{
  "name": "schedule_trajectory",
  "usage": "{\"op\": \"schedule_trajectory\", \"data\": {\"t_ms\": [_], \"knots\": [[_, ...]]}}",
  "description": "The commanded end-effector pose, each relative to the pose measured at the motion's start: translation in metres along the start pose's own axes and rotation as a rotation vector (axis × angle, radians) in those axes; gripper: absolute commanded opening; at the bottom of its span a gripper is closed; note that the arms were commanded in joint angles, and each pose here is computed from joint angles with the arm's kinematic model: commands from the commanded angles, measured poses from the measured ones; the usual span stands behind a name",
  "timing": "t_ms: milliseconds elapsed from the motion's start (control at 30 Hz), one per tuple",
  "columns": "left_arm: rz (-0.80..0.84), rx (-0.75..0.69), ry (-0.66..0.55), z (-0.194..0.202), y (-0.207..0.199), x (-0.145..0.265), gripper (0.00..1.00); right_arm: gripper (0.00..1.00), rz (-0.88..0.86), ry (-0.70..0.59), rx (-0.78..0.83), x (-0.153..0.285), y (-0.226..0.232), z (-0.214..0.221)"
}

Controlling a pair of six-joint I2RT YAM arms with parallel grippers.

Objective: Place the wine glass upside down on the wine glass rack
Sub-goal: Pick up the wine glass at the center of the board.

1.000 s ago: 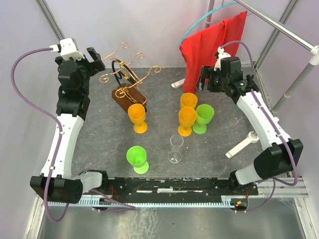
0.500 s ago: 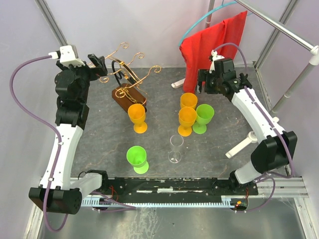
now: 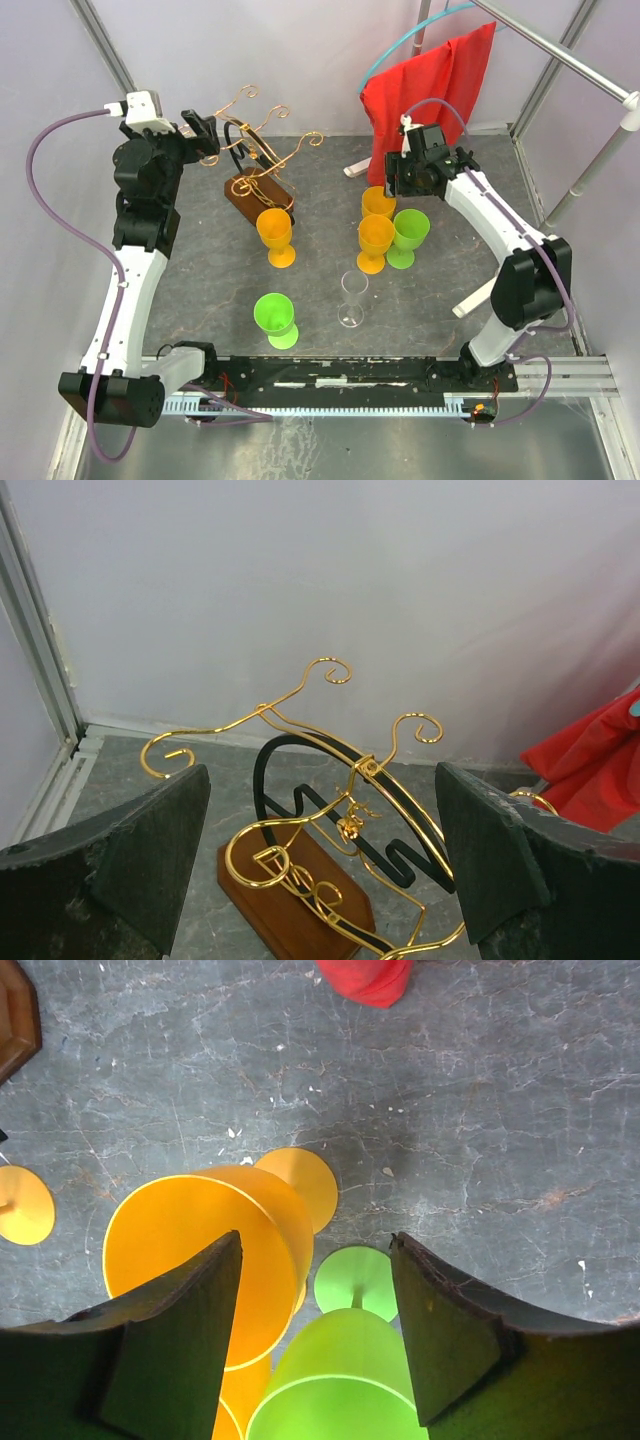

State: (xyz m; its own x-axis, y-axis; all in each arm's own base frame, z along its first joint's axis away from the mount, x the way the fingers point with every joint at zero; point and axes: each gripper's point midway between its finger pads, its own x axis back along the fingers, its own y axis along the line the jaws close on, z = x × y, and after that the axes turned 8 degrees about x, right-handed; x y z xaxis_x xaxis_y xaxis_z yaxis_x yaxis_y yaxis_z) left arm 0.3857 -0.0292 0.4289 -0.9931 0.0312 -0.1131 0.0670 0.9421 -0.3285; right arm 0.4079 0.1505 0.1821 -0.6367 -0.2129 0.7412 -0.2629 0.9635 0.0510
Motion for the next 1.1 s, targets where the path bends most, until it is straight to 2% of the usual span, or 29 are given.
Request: {"op": "schedule_trajectory", "data": {"t_ms": [0,167,333,367,567,767,933,1067], "knots": [[0.010,0.049,0.003,-0.004,-0.005,0.001,0.99,0.65,-0.003,-0.040,0.029,-0.005,0.005,-0.017],[0.017,0.069,0.029,0.004,-0.006,0.001,0.99,0.41,-0.014,-0.024,0.044,-0.012,0.009,-0.015],[-0.028,0.122,0.052,0.005,-0.003,-0.003,0.99,0.05,-0.007,-0.032,0.062,-0.009,0.008,-0.022],[-0.038,0.132,0.067,0.005,-0.003,-0.005,0.99,0.01,0.002,-0.034,0.066,-0.006,0.006,-0.025],[-0.104,0.227,0.074,-0.007,-0.001,-0.009,0.99,0.01,0.038,-0.117,0.098,0.036,0.000,-0.063],[-0.161,0.434,0.090,-0.010,-0.006,-0.016,0.99,0.01,0.020,-0.297,0.106,0.106,0.006,-0.115],[-0.135,0.610,0.086,-0.012,-0.018,-0.018,0.99,0.01,-0.066,-0.509,0.097,0.172,0.023,-0.157],[-0.076,0.795,0.025,-0.020,-0.029,-0.015,0.99,0.01,-0.110,-0.725,0.066,0.213,0.031,-0.193]]}}
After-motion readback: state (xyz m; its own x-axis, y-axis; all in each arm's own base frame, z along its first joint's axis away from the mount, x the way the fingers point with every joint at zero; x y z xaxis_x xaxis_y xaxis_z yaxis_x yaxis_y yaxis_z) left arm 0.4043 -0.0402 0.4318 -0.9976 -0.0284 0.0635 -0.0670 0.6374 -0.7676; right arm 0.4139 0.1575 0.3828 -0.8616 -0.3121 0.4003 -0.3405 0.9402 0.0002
